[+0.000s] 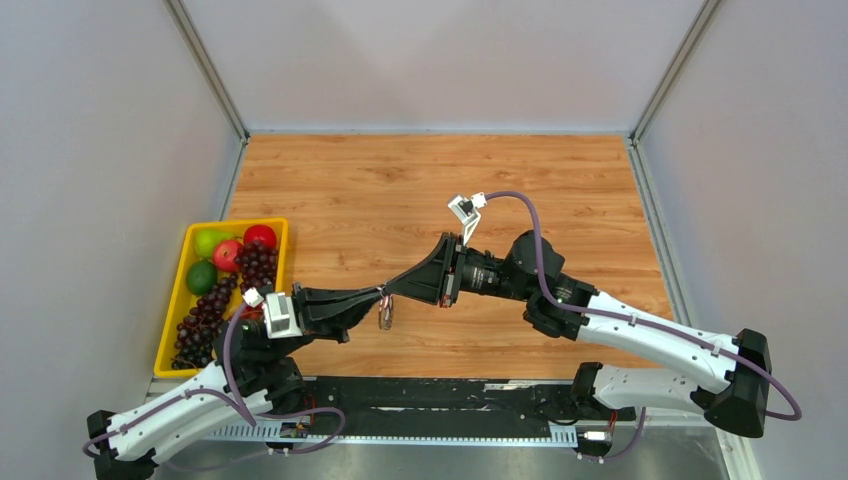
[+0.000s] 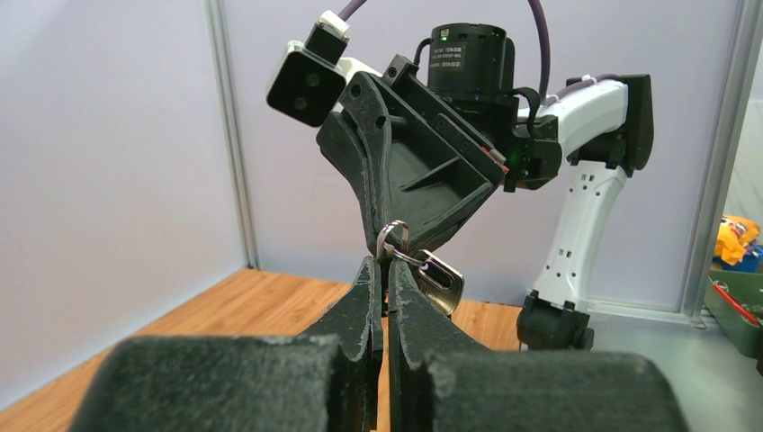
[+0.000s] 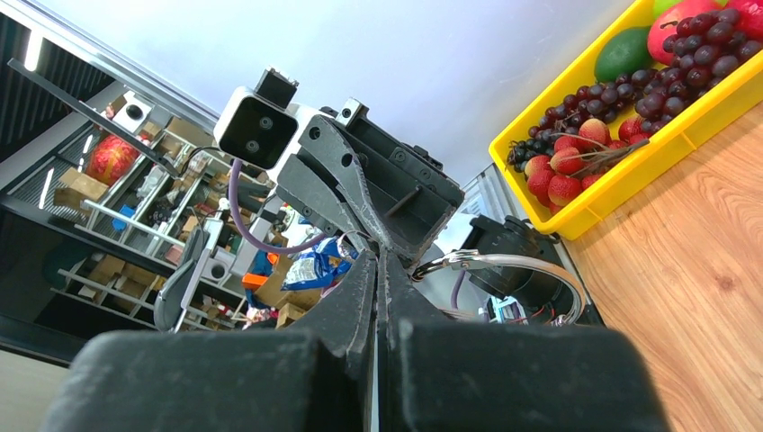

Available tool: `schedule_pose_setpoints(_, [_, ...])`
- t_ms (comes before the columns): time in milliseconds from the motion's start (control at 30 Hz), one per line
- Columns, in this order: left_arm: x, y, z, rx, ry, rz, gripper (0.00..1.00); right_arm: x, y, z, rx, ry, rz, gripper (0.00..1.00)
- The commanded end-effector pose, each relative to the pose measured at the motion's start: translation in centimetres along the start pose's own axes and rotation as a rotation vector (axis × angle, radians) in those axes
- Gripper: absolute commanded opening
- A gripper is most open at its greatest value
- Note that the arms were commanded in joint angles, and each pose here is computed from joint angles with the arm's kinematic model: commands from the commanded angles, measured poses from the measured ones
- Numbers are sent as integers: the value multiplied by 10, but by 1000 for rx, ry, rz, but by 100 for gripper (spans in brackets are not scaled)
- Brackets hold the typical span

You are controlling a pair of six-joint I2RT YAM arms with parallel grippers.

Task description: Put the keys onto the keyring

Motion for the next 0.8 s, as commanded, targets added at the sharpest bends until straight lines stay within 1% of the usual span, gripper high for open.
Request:
schedule_pose_setpoints(0, [0,-3,-1,-2,-19,-9,0,33,2,13,-43,31,92,0])
schedule_pose_setpoints(233, [1,-3,-6,16,-21,1,0,47,6,15,-53,47,119,0])
schedule_pose_setpoints(633, [5,-4,-10,37,-28,23,0,51,3,13,-47,45,123,0])
schedule_pose_setpoints(700, [5,-4,-11,45,-25,23,3,50,2,12,-44,43,122,0])
schedule_pose_setpoints(767, [5,-4,-13,53,-22,24,10,51,1,12,-45,45,124,0])
Point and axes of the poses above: each gripper's point midway between its finger pads, its own y axis back along the fingers, its own x axis along the line the jaws close on, z = x × y, the point moved 3 cm from there along y, back along the fingers, and after that the axes turned 9 degrees about -y, right-handed, at the moved point
